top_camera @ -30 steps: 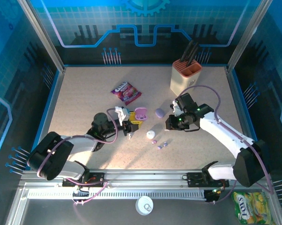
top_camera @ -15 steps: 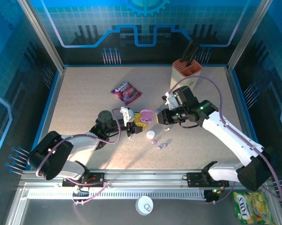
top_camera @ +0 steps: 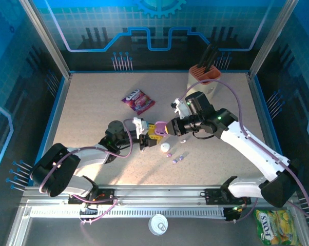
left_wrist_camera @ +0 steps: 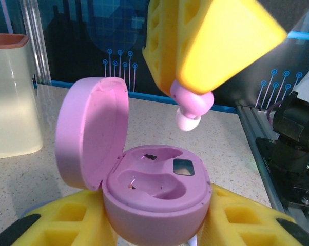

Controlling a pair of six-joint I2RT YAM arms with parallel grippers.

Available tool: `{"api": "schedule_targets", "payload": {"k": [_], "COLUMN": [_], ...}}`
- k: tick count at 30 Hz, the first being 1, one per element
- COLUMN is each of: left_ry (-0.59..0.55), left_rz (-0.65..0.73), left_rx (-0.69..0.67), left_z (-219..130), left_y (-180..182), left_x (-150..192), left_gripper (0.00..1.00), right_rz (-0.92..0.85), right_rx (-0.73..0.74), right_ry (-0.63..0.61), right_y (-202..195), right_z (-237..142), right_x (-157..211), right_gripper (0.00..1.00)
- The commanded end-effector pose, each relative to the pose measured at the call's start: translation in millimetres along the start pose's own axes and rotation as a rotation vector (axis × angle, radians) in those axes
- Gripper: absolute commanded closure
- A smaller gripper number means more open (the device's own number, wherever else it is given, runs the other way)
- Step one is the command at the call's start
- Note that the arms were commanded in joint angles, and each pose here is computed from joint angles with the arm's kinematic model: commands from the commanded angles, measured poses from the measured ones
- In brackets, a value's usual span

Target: Insert wireless bluetooth earbuds into charging case

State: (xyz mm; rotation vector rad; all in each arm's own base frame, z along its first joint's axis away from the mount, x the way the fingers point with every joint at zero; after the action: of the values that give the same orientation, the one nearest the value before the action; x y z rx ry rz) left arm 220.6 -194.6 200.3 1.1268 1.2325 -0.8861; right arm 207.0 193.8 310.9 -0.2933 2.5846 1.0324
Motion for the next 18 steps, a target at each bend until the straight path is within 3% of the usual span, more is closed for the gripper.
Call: {"api": "schedule_targets", "payload": {"k": [1,18], "left_ry": [-0.037,-0.070], "left_rz": [0.027,0.016], "left_rx": [0.044,0.036], "left_z": [4,3], "left_y": [-1,-1], "left_x": [-10,-13], "left_gripper": [0.62,0.62], "right_rz": [-0.039,-0.025], "right_rx": [-0.036,0.029], "right_ry": [-0.005,0.039], "right_y": [10,-5], "right_z": [2,21], "right_x": [-5,2], "right_gripper": [0.81,0.78]}}
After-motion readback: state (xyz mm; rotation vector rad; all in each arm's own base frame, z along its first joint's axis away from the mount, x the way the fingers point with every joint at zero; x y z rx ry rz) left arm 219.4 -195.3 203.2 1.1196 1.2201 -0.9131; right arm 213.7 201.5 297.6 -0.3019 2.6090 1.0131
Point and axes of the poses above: each hand's point on the last joint's axis, 136 mm out from that joint toward the fingers, its own z axis out along the fingers, its own y axis along the line the jaws close on, x = y × z, the point moved 10 cm from there along -z, back along the fingers, and after that the axes turned 13 degrees about z, right-handed, at the moved point
